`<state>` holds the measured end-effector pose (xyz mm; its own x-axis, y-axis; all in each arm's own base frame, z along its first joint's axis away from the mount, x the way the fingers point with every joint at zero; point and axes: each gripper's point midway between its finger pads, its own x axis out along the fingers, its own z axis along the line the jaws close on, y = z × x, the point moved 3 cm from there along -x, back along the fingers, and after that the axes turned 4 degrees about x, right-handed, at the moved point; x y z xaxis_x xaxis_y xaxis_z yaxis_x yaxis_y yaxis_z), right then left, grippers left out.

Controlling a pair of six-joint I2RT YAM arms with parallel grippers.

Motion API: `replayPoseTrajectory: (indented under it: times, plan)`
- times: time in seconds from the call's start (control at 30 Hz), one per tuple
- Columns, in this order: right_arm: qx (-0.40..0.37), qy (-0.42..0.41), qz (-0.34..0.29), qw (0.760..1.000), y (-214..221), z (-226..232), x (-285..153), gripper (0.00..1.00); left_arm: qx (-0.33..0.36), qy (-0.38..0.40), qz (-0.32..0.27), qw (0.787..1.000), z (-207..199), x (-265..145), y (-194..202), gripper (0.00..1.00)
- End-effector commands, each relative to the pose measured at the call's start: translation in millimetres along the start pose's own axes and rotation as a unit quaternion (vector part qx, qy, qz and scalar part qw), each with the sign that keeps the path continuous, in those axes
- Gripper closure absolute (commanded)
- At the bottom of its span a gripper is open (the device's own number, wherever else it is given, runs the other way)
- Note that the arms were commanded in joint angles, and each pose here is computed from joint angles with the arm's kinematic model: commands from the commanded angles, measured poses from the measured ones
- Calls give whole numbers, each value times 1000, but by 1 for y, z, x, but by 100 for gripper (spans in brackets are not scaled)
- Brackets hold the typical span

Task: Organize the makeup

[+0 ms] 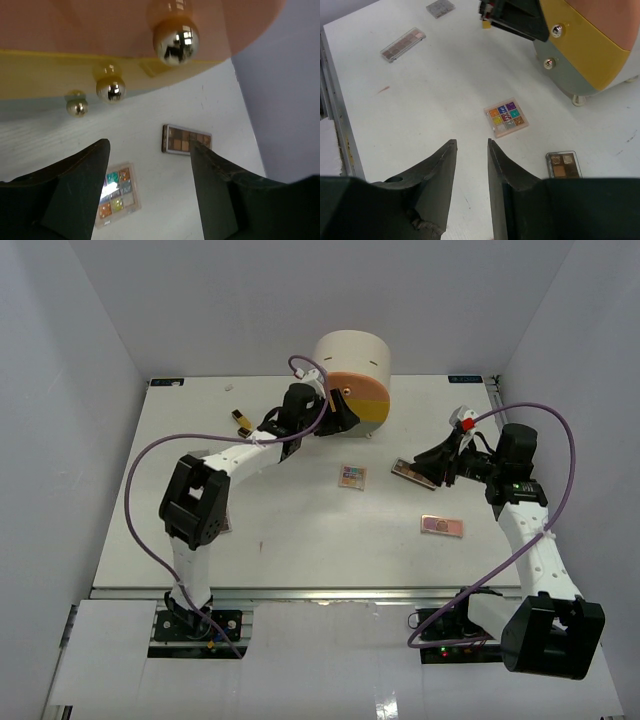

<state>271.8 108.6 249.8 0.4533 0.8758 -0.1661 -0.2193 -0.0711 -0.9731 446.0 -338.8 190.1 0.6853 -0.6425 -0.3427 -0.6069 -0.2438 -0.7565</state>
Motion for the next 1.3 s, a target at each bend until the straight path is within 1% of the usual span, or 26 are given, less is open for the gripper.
replayPoseTrajectory:
  times: [0.0,0.1,0.23,0.33,0.47,0.5,0.63,0.67,0.7,0.87,1.0,1.03,1.27]
  plan:
    - [-28,-34,-25,999,-13,13,-4,63,10,-19,-26,999,0,14,-29,28]
    - [-25,-36,-25,999,-12,13,-4,63,10,-30,-34,999,5,26,-36,32]
    - [-25,-37,-25,999,-10,13,-4,63,8,-52,-33,998,15,34,-35,37]
    - [-23,-36,-24,999,-9,12,-4,63,-1,-56,-40,998,17,38,-38,44]
    - [-21,-35,-24,999,-7,11,-4,63,-9,-64,-45,997,20,39,-39,59]
    - [-21,-34,-24,999,-7,11,-5,63,-10,-65,-45,997,21,39,-38,65]
    - [-19,-31,-23,999,-6,9,-5,63,-13,-65,-46,997,21,35,-36,77]
    - [-18,-30,-22,999,-5,8,-5,63,-11,-59,-52,997,19,33,-38,81]
    - [-17,-30,-22,999,-5,8,-5,63,-9,-53,-53,997,17,31,-38,83]
    - [-14,-26,-19,999,-2,5,-4,63,-3,-26,-49,998,6,10,-33,87]
    - [-12,-19,-16,1000,1,2,-3,63,1,-14,-47,999,2,-22,-18,87]
    - [-12,-18,-15,1000,2,1,-3,63,3,-6,-53,999,-5,-33,-22,88]
    - [-8,-13,-12,1000,5,-2,-2,62,2,18,-32,999,-11,-77,5,87]
